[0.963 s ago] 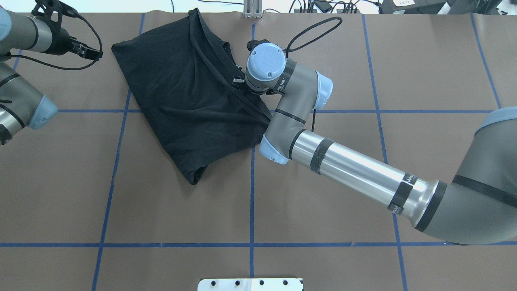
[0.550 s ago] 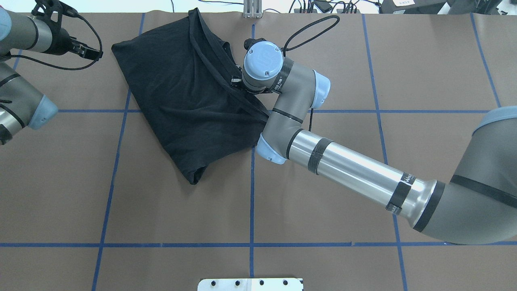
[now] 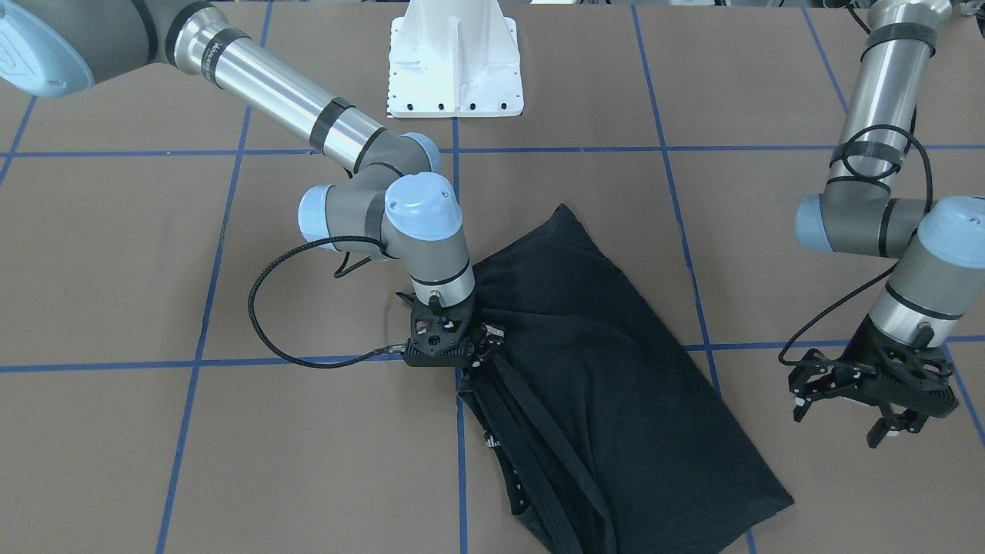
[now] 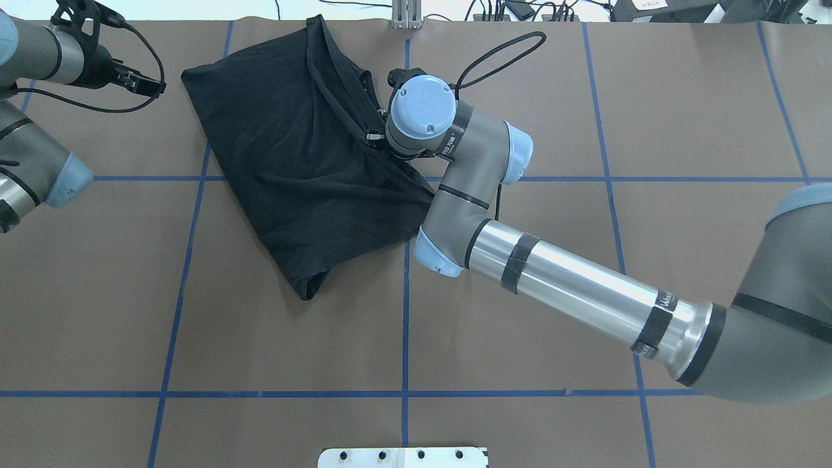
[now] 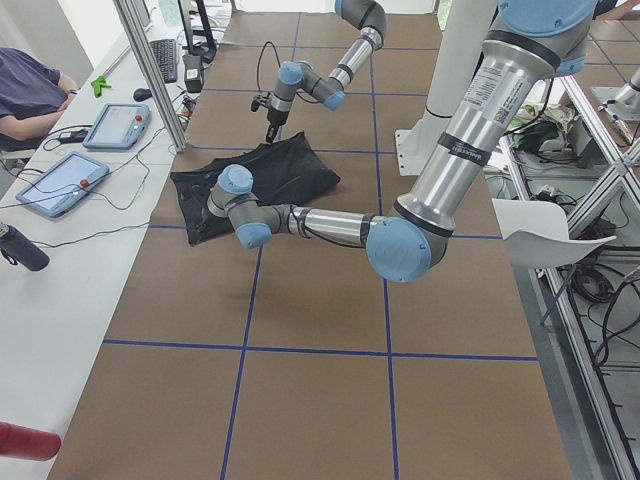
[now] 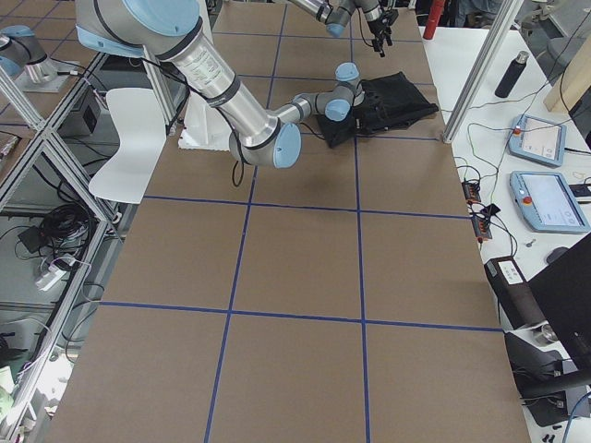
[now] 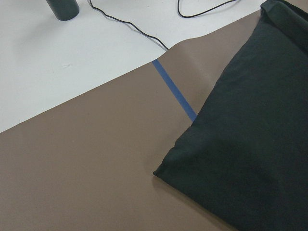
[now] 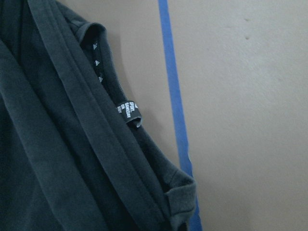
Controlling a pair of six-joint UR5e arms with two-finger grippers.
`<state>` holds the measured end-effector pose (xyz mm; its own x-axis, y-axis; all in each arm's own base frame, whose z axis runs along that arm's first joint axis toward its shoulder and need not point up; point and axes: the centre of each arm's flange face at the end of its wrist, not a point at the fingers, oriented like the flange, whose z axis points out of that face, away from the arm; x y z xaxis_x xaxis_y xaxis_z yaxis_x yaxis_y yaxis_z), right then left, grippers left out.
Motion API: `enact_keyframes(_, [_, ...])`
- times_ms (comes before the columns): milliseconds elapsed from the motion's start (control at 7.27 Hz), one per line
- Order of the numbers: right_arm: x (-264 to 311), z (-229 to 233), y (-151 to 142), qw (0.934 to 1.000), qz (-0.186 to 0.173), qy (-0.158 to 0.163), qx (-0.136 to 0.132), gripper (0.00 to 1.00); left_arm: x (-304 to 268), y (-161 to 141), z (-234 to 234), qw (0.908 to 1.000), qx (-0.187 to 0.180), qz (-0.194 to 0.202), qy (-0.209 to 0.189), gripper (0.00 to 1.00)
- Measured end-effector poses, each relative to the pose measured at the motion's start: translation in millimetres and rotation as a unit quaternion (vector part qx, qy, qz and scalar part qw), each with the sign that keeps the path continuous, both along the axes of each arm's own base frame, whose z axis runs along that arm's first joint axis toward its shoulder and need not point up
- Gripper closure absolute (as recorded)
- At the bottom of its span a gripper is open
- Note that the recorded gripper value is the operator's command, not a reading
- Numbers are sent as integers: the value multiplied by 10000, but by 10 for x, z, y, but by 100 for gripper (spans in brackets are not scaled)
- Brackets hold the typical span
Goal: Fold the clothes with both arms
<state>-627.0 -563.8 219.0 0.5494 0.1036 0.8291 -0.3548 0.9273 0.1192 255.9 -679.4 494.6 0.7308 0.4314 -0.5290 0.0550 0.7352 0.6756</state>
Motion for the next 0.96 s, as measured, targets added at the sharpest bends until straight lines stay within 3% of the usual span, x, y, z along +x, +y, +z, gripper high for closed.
enact_keyframes(413, [332, 144, 1061, 9999, -56, 89, 26, 100, 16, 5, -26, 10000, -31, -28, 55, 0])
enact_keyframes(688, [504, 320, 1441, 9999, -68, 144, 62, 100, 20, 8, -56, 10000, -3, -30, 81, 0])
enact_keyframes(825, [551, 392, 1505, 9998, -72, 172, 62, 22, 23, 10, -61, 10000, 3, -28, 85, 0])
enact_keyframes(963, [571, 423, 1531, 9998, -73, 185, 61, 1, 27, 12, -64, 10000, 8, -24, 87, 0])
